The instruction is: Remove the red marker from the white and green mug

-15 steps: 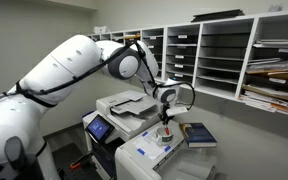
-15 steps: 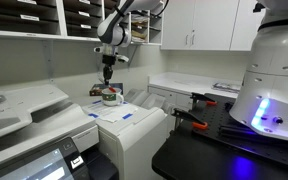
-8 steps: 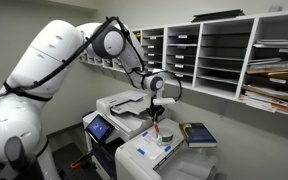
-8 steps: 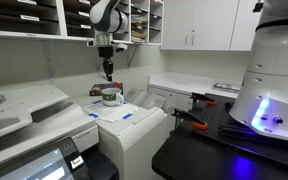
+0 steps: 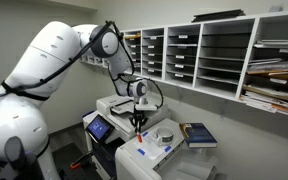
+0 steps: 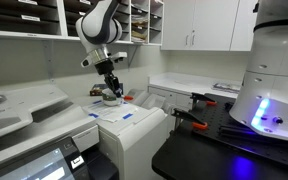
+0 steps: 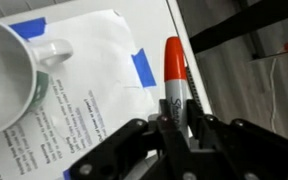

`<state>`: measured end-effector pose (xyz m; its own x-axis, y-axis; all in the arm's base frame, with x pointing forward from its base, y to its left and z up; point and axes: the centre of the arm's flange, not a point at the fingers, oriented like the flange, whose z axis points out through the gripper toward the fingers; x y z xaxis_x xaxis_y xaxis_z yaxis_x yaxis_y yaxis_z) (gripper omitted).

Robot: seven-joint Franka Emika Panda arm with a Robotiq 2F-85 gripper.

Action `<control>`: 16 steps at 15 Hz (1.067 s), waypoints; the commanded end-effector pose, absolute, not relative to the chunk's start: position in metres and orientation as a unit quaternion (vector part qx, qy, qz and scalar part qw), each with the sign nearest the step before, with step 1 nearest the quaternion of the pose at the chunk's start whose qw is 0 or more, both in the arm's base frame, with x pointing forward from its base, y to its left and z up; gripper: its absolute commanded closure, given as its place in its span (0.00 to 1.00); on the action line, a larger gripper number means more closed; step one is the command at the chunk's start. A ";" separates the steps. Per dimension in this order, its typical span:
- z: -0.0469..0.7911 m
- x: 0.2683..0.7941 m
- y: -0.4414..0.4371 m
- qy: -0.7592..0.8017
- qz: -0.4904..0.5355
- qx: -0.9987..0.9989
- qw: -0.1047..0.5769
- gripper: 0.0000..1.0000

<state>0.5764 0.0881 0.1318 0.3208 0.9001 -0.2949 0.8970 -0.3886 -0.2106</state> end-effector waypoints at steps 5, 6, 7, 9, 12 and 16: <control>0.073 0.564 0.070 -0.574 0.131 -0.808 -0.029 0.94; 0.069 0.562 0.070 -0.573 0.130 -0.809 -0.026 0.94; 0.066 0.560 0.068 -0.573 0.122 -0.810 -0.025 0.52; 0.070 0.560 0.065 -0.572 0.102 -0.813 -0.033 0.44; 0.093 0.566 0.062 -0.579 0.062 -0.812 -0.032 0.22; 0.145 0.565 0.054 -0.591 0.041 -0.805 -0.016 0.00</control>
<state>0.5816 0.0620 0.1074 0.3209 0.9376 -0.1341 0.9452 -0.3259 -0.0168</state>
